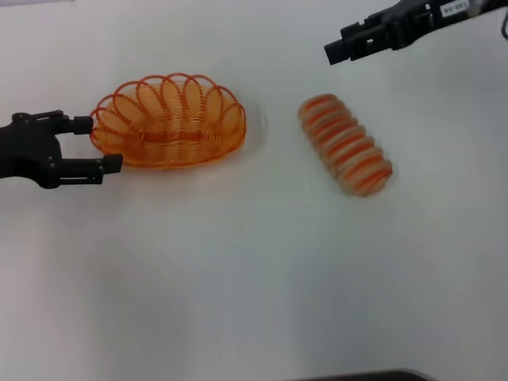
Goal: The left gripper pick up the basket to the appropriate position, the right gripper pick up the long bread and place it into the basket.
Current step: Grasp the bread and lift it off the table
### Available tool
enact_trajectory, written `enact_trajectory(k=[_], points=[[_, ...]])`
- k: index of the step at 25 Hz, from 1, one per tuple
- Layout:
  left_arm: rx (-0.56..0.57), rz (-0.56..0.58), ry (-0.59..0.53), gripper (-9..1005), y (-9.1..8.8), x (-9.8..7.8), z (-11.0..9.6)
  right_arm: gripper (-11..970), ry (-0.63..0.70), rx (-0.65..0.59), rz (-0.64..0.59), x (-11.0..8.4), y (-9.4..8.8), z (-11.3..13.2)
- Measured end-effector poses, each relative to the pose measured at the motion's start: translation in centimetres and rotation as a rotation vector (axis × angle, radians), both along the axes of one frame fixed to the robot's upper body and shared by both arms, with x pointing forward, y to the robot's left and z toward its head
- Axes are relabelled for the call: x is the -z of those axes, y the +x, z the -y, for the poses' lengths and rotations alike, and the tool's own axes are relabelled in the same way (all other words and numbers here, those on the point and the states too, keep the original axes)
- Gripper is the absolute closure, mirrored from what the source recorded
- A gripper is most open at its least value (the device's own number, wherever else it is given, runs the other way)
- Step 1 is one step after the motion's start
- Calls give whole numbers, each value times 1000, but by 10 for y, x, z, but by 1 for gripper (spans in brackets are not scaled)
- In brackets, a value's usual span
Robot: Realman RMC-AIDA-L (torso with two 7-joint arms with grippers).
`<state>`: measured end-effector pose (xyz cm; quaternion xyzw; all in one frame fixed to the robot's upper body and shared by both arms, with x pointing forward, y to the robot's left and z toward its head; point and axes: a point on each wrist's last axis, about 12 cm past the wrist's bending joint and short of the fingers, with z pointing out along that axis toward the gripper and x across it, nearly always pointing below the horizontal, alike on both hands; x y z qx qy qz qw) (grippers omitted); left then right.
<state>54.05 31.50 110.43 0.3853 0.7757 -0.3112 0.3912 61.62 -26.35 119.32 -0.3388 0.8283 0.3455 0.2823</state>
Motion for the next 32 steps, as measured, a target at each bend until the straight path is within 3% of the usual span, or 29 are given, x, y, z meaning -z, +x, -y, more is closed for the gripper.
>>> enact_trajectory(k=[6,14,22,32], points=[[-1,-3,-3,124,1,-3,-1,343,-124,115,-146,-11,18,-27],[-7,1,-19,123,2,-8,-2,349,-328,318,-269,-9,30,-40],[4,11,-22,123,6,-11,3,340,-494,301,-300,-4,28,-75],[5,10,-16,123,5,-8,3,302,-572,300,-273,15,27,-85]])
